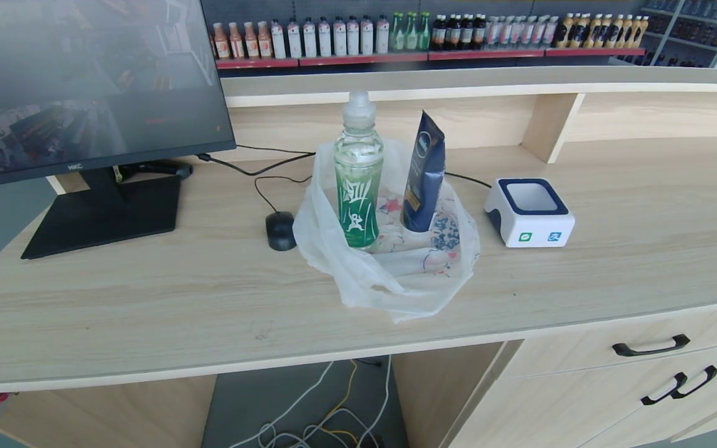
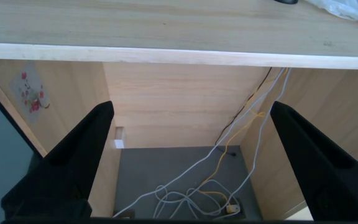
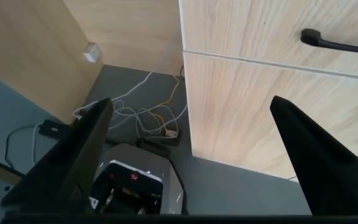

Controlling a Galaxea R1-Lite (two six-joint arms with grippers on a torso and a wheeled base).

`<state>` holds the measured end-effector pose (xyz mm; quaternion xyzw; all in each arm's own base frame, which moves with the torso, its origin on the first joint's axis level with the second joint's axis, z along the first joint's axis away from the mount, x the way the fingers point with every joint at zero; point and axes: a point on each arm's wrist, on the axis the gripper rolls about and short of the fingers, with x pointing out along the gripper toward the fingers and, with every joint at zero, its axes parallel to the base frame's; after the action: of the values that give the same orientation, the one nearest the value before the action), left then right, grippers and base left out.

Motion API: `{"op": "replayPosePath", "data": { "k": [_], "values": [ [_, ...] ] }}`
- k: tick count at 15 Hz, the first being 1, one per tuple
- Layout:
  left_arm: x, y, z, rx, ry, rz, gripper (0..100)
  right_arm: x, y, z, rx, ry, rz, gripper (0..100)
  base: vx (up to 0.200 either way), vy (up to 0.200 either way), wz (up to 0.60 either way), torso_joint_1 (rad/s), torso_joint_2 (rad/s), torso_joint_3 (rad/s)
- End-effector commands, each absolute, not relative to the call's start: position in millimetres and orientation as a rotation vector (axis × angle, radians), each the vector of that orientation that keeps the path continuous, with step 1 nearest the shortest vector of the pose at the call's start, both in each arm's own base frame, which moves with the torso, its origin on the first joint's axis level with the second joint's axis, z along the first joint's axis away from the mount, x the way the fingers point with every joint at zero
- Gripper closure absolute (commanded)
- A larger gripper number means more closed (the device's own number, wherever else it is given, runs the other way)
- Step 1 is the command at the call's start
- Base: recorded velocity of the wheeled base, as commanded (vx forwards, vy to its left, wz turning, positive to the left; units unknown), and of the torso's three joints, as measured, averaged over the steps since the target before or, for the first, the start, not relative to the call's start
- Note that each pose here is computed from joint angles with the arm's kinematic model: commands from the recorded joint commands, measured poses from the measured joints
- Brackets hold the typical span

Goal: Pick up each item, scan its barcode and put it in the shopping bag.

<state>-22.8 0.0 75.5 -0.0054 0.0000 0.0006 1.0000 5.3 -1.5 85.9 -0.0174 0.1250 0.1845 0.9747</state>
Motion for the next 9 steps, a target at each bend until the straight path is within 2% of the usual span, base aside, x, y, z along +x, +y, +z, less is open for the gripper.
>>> {"op": "replayPosePath", "data": {
  "k": [1, 6, 8, 9],
  "values": [
    [-22.8, 0.0, 75.5, -0.011, 0.0, 0.002, 0, -4.0, -7.2, 82.8, -0.004, 0.177, 0.365, 0, 0.0, 0.0, 0.0, 0.0, 0.0, 0.0],
    [-22.8, 0.0, 75.5, -0.011, 0.0, 0.002, 0, -0.2, -3.9, 82.9, -0.038, 0.238, 0.36, 0, 0.0, 0.0, 0.0, 0.0, 0.0, 0.0],
    [-22.8, 0.0, 75.5, -0.011, 0.0, 0.002, 0, 0.1, -3.5, 82.9, -0.029, 0.248, 0.265, 0, 0.0, 0.0, 0.0, 0.0, 0.0, 0.0],
    [-22.8, 0.0, 75.5, -0.011, 0.0, 0.002, 0, -1.8, -3.5, 82.9, 0.006, 0.238, -0.014, 0, 0.0, 0.0, 0.0, 0.0, 0.0, 0.0]
  ]
}}
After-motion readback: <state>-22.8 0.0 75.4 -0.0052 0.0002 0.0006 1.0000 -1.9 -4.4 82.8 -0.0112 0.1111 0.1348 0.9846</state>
